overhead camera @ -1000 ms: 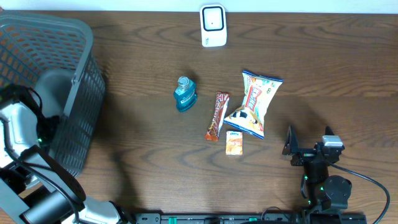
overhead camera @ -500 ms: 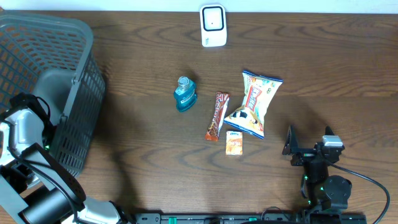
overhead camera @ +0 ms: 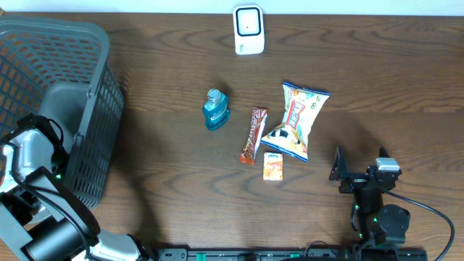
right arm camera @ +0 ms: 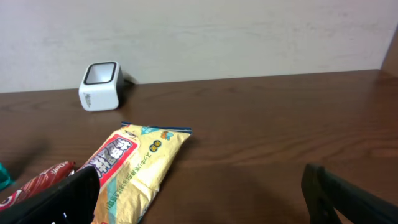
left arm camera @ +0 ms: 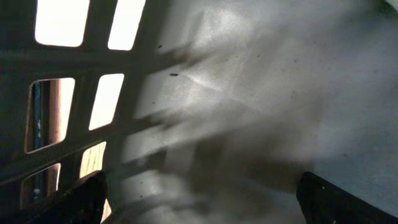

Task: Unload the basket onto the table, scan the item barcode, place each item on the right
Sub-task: 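Lower the left gripper into the basket toward the mint-green wipes packet, then grasp the mint-green wipes packet and lift it out of the basket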

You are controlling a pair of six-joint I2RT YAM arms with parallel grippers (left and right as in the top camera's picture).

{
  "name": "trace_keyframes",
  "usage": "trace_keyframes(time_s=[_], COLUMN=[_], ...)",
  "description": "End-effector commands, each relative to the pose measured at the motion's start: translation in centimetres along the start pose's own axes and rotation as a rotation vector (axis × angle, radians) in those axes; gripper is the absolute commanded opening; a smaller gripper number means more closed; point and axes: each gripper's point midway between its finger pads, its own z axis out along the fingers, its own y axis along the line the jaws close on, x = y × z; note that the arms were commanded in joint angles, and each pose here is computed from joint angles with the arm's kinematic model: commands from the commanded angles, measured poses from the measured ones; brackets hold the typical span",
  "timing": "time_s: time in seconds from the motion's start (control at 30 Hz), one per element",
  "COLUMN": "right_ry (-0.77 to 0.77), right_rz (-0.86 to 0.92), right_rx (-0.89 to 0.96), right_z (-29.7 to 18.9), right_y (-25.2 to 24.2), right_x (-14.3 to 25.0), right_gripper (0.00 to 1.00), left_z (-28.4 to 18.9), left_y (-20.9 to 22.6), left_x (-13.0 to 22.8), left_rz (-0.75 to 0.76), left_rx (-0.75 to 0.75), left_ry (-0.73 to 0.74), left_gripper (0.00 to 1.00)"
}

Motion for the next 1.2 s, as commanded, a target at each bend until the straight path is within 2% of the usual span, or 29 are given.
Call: trace_keyframes(time_s=[0.0,0.1,0.23,0.47,0.67,1.0,1.17], right_ry=[0.004,0.004,0.004,0.004,0.004,0.004,0.004], right_rz=[-0.012,-0.012,-0.012,-0.012,-0.012,-0.012,-0.012], right_rx=[0.000,0.000,0.000,0.000,0.000,0.000,0.000], right_z=[0.0,0.0,0.0,0.0,0.0,0.0,0.0], right_y=[0.0,0.0,0.0,0.0,0.0,0.0,0.0], right_x=[0.1,0.1,0.1,0.1,0.1,0.1,0.1], right_gripper=[0.99,0.99,0.99,0.99,0.99,0.99,0.99], left_z=[-0.5,-1.3,-1.7,-1.8,-2.0,-2.8,-2.0], left_y=[0.8,0.7,0.7,-0.9,-1.9,-4.9,-4.5], left_x=[-0.1,-0.3,-0.6,-1.3,-1.8,-5.2,-7.1], left_rz=[0.021,-0.013,-0.129,-0.158,-0.260,-0.350,-0.405], left_rx=[0.003,0.035,0.062,0.128,0.172,0.328,0.321], left_ry=[-0.005,-0.018,-0.019,-0.040,-0.046,-0.113,-0.138], left_gripper=[0.98,0.98,0.98,0.98,0.98,0.98,0.98])
